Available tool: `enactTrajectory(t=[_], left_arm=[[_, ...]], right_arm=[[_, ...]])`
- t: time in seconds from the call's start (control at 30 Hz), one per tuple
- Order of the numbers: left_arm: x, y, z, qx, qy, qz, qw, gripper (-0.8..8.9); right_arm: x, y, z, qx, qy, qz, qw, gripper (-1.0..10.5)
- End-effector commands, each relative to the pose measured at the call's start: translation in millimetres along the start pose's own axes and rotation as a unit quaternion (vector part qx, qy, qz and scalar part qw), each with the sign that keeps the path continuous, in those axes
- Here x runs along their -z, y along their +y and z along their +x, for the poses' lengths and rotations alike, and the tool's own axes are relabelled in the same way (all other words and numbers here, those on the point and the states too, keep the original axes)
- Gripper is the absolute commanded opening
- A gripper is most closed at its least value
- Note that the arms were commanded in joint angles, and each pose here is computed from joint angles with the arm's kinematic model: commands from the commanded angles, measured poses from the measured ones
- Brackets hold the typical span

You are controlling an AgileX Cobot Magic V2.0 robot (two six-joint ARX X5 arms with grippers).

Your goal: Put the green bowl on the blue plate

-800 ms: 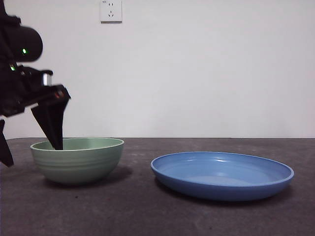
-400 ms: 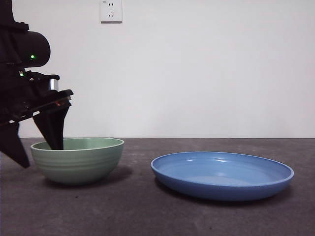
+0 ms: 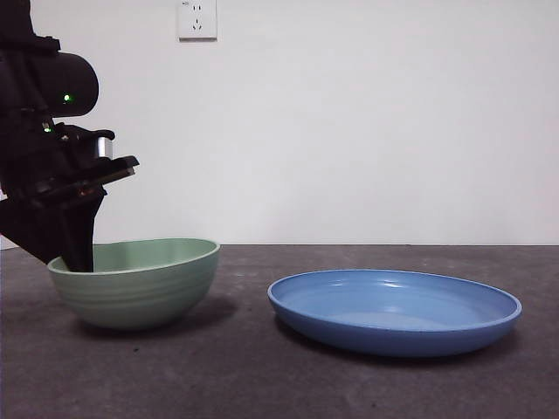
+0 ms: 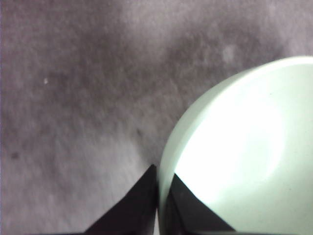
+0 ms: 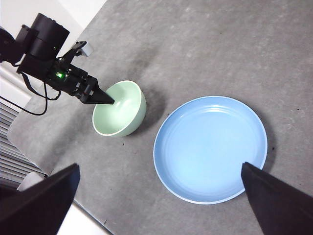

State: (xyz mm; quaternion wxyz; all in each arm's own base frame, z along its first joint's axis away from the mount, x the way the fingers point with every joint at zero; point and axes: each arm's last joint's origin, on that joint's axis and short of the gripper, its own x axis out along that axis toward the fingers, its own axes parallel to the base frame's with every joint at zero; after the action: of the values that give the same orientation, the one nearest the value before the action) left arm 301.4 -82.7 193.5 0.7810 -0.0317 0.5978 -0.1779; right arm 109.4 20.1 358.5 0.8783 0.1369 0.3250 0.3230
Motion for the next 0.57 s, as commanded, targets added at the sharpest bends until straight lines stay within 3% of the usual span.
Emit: enactTrajectory(t=[0.03,0.33,0.57], left_arm=[[-11.5,-9.1,-9.0,0.002,0.002,-0.005,1.000,0.09],[-36.9,-61.7,-50.2,0.020,0.002,0.050,0.999,0.09],[-51.6,-110.2,-46.4,0.044,-0.007,0.091,0.995,0.09]], right_arm=[[-3.6,2.1,-1.9,-0.001,-0.006,-0.009,1.000,5.5],[-3.7,2.0,-1.9,-0.001,-0.006,-0.009,1.000,5.5],[-3.7,2.1,-1.9,-0.001,-0.006,-0.009,1.000,5.5]])
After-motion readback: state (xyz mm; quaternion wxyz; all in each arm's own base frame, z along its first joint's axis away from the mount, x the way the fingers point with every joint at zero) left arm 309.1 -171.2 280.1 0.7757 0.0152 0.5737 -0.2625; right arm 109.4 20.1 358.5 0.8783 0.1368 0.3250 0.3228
